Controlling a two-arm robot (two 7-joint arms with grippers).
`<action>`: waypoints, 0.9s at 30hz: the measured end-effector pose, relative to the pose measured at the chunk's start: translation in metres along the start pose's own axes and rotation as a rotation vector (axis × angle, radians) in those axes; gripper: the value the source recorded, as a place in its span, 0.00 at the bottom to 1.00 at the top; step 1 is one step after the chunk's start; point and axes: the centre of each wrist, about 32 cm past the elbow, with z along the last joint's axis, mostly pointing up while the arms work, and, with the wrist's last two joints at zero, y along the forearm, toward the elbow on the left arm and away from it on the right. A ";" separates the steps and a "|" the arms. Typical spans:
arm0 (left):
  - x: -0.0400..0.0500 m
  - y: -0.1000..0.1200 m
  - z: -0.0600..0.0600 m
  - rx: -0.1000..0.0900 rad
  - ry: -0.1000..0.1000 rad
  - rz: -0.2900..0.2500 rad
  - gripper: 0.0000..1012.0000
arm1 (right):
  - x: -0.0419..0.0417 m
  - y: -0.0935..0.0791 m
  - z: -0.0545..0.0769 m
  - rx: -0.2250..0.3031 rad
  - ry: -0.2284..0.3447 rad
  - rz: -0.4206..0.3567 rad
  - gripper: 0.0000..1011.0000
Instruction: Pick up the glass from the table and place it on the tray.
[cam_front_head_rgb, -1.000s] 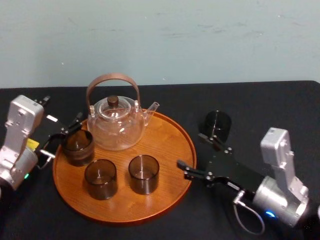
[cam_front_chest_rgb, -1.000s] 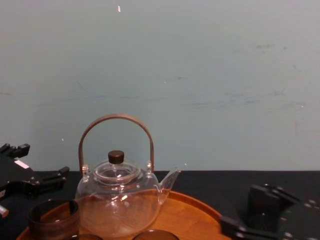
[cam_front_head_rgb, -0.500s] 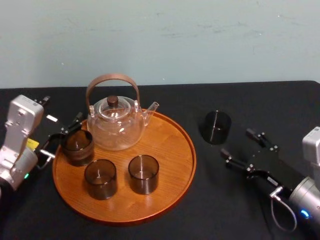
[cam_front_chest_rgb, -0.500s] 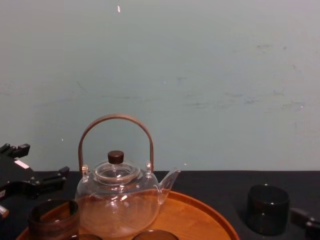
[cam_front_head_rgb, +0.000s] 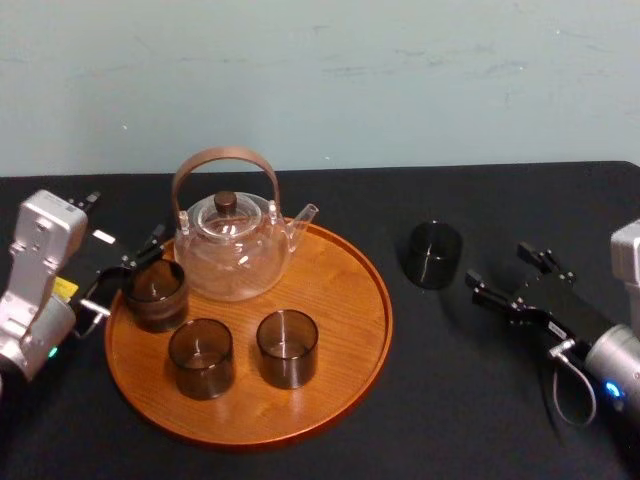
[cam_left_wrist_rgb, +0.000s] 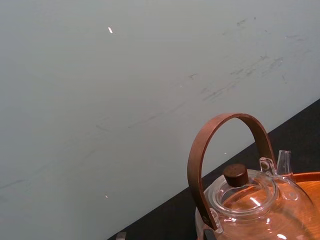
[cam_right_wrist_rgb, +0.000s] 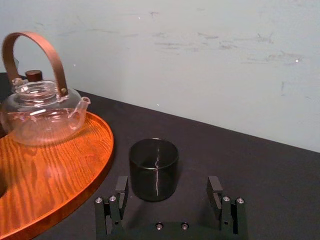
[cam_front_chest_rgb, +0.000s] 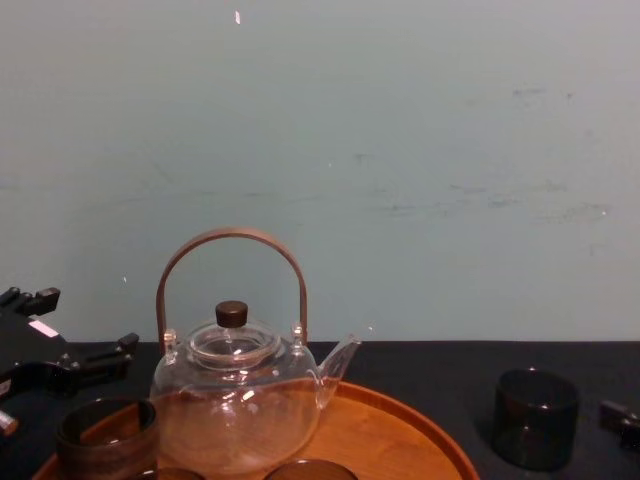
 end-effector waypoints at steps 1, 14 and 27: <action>0.0000 0.000 0.000 0.000 0.000 0.000 0.99 | 0.0011 0.002 0.000 -0.002 0.002 0.001 0.99; 0.0000 0.000 0.000 0.000 0.000 0.000 0.99 | 0.0129 0.037 0.000 -0.047 0.005 0.042 0.99; 0.0000 0.000 0.000 0.000 0.000 0.000 0.99 | 0.0176 0.059 0.000 -0.076 -0.024 0.078 0.99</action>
